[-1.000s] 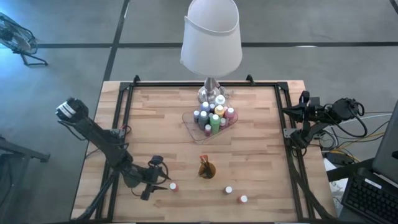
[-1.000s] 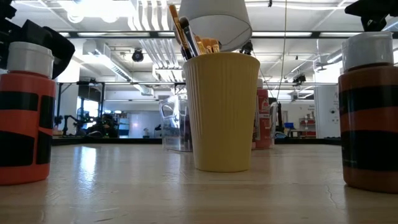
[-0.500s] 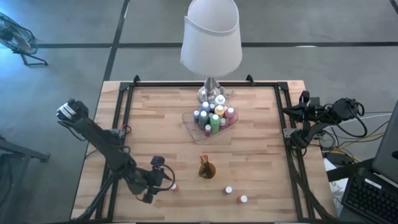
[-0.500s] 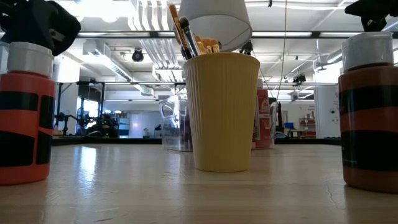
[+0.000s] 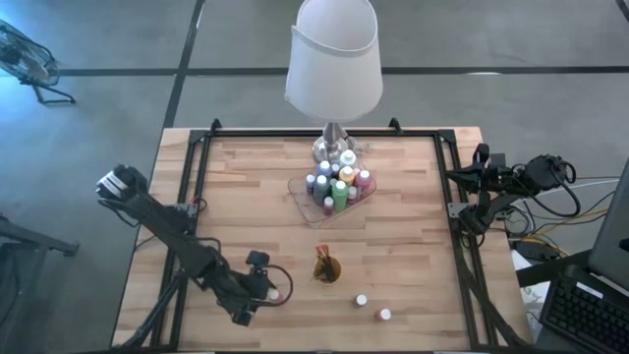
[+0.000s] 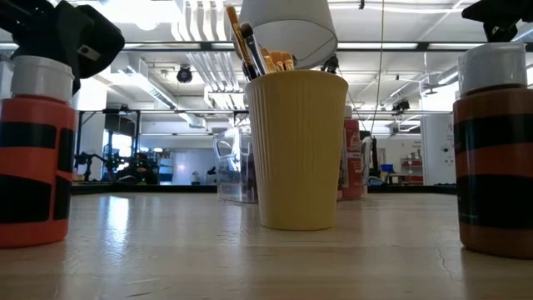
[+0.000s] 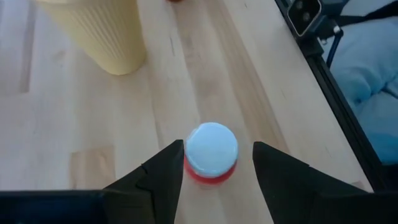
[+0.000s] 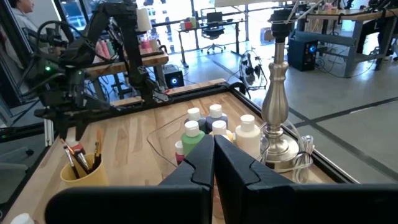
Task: Pick & Place Paint Supplies
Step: Put the left orange bottle into the transparent bin
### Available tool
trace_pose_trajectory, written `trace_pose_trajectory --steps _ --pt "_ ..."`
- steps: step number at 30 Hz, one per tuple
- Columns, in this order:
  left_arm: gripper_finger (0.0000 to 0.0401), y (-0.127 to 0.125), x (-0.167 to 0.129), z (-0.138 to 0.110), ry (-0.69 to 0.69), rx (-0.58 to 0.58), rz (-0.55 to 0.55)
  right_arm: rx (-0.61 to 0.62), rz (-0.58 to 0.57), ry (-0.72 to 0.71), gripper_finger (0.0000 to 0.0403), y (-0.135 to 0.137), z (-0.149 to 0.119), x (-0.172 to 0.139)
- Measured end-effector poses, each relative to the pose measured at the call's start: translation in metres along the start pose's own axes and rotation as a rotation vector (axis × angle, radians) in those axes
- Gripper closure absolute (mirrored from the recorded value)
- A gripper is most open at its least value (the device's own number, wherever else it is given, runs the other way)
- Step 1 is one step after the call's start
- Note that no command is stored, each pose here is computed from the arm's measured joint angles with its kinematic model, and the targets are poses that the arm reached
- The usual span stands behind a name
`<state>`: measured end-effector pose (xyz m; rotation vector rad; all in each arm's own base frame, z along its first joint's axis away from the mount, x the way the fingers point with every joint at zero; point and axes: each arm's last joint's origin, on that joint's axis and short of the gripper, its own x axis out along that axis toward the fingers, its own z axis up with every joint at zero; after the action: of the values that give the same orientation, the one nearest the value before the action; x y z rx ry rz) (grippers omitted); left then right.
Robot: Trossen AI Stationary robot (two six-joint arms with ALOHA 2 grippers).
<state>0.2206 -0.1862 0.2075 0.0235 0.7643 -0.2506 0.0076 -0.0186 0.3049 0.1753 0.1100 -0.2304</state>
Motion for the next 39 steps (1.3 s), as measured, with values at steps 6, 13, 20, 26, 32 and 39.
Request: trace_pose_trajectory --steps 6,13,20,26,32,39 --pt "0.0204 -0.001 0.009 0.001 0.030 0.007 0.014 0.000 -0.001 0.000 0.0394 0.000 0.000 0.000" --pt "0.0204 -0.001 0.012 0.003 0.034 0.016 0.020 0.000 0.000 0.000 0.0394 0.000 0.000 0.000" --pt "0.0204 0.002 0.010 0.005 0.027 0.019 0.038 0.000 0.000 0.000 0.0394 0.000 0.000 0.000" --pt "0.0221 0.004 0.010 0.003 0.045 0.021 0.049 0.000 0.000 0.000 0.0394 0.000 0.000 0.000" --pt "0.0256 0.003 0.010 0.003 0.048 0.022 0.035 0.000 0.000 0.000 0.0394 0.000 0.000 0.000" --pt "0.0280 0.003 0.010 0.003 0.048 0.067 0.033 0.000 0.000 0.000 0.0394 0.000 0.000 0.000"
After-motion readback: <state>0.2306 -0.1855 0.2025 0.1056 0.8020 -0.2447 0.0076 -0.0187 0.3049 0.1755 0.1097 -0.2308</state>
